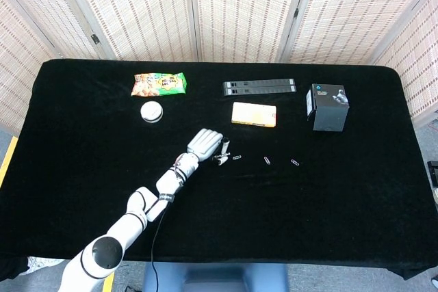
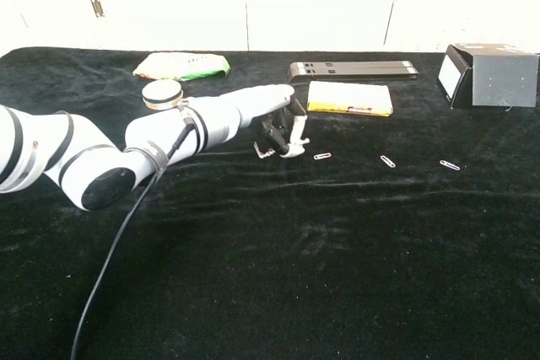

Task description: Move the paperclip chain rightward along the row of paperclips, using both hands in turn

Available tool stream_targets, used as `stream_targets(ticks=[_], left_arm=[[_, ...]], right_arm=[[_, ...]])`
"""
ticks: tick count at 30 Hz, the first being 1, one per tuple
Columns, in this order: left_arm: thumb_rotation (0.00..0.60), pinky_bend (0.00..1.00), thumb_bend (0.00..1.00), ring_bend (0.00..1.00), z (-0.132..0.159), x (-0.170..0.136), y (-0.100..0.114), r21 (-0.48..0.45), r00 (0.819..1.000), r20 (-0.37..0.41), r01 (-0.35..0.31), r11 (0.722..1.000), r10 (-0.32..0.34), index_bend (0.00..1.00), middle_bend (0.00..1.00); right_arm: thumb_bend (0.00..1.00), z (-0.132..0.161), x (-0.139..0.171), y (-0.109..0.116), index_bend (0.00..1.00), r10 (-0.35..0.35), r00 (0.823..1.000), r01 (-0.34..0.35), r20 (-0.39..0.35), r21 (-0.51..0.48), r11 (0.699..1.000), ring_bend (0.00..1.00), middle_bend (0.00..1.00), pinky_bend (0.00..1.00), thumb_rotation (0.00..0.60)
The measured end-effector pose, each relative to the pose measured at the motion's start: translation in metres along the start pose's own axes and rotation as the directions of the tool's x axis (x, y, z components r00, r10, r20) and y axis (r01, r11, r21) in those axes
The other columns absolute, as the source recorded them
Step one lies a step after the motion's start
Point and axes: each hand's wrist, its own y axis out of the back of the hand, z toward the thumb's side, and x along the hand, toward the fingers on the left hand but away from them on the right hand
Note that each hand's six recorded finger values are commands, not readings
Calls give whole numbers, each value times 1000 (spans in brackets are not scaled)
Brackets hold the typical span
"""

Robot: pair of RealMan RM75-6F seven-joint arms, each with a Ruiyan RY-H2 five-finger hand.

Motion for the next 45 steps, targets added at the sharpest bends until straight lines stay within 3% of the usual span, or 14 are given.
stream_targets(ticks=[7,14,30,45], left_arm=[[600,1000,447,1000,-7,-2,4,5,1000,-8,-7,1000,7,778,1000],[600,1000,447,1000,4,-6,2,-1,999,38,-27,1000,27,778,1000],[600,1000,446,1000,69,-36,-24,119,981,185,-79,990,56,778,1000],[600,1000,446,1000,114,-88,-30,216,971,230,-116,969,65,779,1000]], right_arm=[[338,1,-4,-2,0,9,1000,-10,5,4,1000,0,0,0,600],[338,3,-7,-3,0,24,1000,-24,-9,-6,1000,0,0,0,600],[338,6,7,13,0,-3,996,-3,-84,-63,998,0,0,0,600],[338,18,26,21,0,-52,986,42,-160,-65,997,0,0,0,600]])
